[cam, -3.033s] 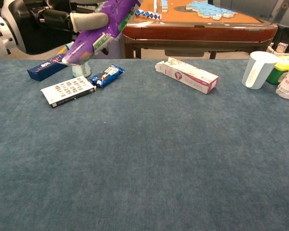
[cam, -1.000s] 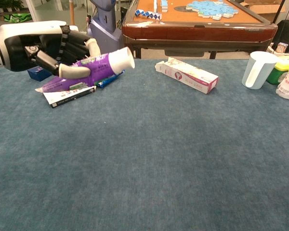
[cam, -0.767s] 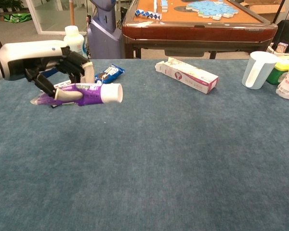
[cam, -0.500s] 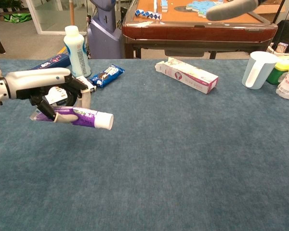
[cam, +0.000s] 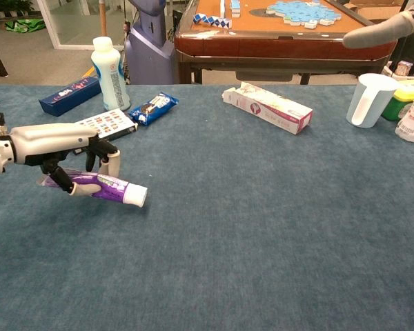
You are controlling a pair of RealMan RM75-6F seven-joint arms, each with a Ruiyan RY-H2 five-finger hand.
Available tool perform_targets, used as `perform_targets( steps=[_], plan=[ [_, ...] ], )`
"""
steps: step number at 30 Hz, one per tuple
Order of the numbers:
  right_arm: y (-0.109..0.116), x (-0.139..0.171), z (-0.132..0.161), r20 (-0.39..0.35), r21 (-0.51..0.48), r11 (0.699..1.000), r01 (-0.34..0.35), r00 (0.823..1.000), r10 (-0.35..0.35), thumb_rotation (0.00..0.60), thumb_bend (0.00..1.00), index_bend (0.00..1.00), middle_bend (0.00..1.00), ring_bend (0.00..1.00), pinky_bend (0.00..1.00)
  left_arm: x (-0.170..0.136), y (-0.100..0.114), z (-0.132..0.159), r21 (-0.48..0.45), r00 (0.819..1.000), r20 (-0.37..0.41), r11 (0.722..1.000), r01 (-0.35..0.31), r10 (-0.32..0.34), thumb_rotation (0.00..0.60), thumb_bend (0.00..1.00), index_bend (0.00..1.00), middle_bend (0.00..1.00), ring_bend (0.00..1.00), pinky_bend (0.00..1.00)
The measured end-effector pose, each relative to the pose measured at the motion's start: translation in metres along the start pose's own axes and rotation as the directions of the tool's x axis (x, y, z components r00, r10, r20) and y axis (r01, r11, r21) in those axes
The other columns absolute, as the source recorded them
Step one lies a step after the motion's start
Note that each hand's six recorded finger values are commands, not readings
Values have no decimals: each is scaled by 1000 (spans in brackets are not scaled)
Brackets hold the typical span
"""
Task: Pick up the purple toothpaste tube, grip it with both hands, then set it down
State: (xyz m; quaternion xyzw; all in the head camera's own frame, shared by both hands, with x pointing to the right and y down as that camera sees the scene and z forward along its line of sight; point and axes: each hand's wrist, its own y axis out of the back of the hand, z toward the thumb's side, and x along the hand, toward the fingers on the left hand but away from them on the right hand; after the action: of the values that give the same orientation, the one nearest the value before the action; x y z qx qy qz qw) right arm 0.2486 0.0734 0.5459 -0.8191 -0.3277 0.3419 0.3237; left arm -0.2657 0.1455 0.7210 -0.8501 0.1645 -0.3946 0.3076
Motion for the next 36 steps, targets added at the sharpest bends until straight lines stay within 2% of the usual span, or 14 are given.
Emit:
perform_targets(
  steps=[4,12,14,16,19,22,26,29,32,36],
  plan=[
    [2,7,-13,35,11,1000,10,999,-10,488,0,0,0,0,0,-8,5,-2,-30,1000,-12,999,-14,14,600,443,270,376,267,336],
    [0,27,-36,110,87,996,-4,994,-6,492,2,0,0,0,0,-34,35,-16,-50,990,-78,992,-118,113,600,443,253,358,267,334],
    [0,34,-42,133,117,993,-8,991,-8,521,22,0,4,0,0,-44,43,-23,-54,981,-117,986,-159,152,600,443,251,357,267,334],
    [0,43,-48,157,151,988,-8,988,-16,581,48,0,20,0,0,-55,49,-29,-51,970,-159,980,-192,182,600,443,247,355,267,334],
    [-2,57,-60,201,206,978,-13,979,-29,600,52,0,40,0,0,-74,57,-41,-22,947,-229,972,-235,224,600,443,243,352,267,334],
    [-4,78,-76,268,256,967,-15,962,-56,600,52,0,62,0,0,-98,64,-52,31,913,-302,960,-277,273,600,443,243,351,267,334],
    [-10,108,-93,350,293,956,-13,932,-95,600,52,0,74,0,0,-137,69,-62,109,850,-393,935,-337,352,600,443,245,350,267,333],
    [-16,131,-102,403,309,951,-12,907,-119,600,52,0,78,0,0,-163,68,-62,130,813,-435,921,-369,387,600,442,247,349,267,332],
    [-22,153,-108,449,304,953,-2,882,-141,600,51,0,79,0,0,-182,64,-56,145,795,-453,913,-382,405,600,442,249,349,267,331],
    [-29,180,-112,501,289,957,7,851,-158,600,52,0,80,0,0,-201,56,-42,163,780,-461,904,-395,424,600,442,262,347,267,330]
  ],
)
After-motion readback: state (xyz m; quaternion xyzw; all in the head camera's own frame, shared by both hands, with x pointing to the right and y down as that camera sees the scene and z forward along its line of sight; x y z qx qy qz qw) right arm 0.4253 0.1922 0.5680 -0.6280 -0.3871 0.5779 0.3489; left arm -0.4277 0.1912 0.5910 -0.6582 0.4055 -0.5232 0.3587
